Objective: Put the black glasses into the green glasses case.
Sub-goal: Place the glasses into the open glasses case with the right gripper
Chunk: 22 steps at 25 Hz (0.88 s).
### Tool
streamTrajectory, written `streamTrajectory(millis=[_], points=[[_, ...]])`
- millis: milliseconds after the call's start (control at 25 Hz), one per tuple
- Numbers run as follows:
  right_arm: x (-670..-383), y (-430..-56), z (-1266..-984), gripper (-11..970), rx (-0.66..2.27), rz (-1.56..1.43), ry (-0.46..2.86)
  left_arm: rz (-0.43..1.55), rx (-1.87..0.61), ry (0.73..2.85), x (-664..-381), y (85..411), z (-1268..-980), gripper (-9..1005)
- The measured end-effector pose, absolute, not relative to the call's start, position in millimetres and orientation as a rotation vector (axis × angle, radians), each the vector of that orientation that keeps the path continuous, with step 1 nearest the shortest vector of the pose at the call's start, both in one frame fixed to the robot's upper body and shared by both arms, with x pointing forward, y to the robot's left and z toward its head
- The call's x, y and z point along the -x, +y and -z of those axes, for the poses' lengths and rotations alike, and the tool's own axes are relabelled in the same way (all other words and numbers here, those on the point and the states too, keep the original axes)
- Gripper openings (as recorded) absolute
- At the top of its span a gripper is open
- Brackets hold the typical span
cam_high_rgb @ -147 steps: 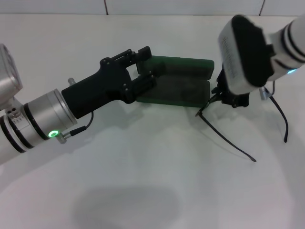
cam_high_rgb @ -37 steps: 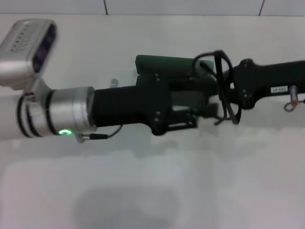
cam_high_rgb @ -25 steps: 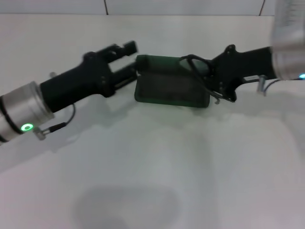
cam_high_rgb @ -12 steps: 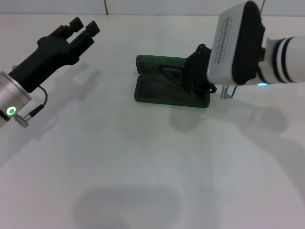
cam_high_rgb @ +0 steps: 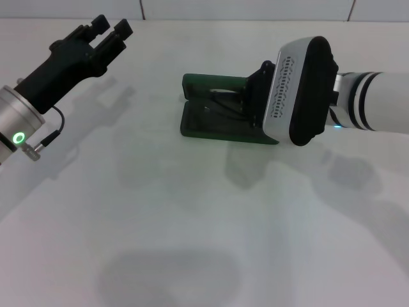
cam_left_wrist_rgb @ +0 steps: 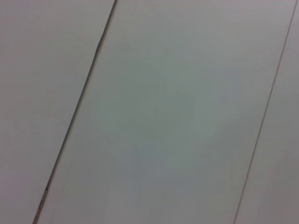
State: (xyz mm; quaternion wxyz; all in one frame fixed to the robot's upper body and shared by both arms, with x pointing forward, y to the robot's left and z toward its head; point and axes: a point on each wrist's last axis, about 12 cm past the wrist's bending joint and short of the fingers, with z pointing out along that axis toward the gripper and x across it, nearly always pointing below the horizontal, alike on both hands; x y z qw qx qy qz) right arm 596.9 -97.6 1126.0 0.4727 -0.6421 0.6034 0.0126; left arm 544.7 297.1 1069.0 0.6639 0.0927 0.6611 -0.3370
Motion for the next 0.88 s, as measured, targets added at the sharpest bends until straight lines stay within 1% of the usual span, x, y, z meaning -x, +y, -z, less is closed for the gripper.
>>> streamTrajectory(millis=[640, 880], points=[[-599, -101, -1115, 117, 1.514, 0.067, 1.441, 0.779, -0.229, 1.489, -551, 290, -1072, 602], [-598, -103, -1114, 263, 1.511, 0.064, 1.449, 0.776, -0.227, 1.495, -552, 290, -1072, 603]])
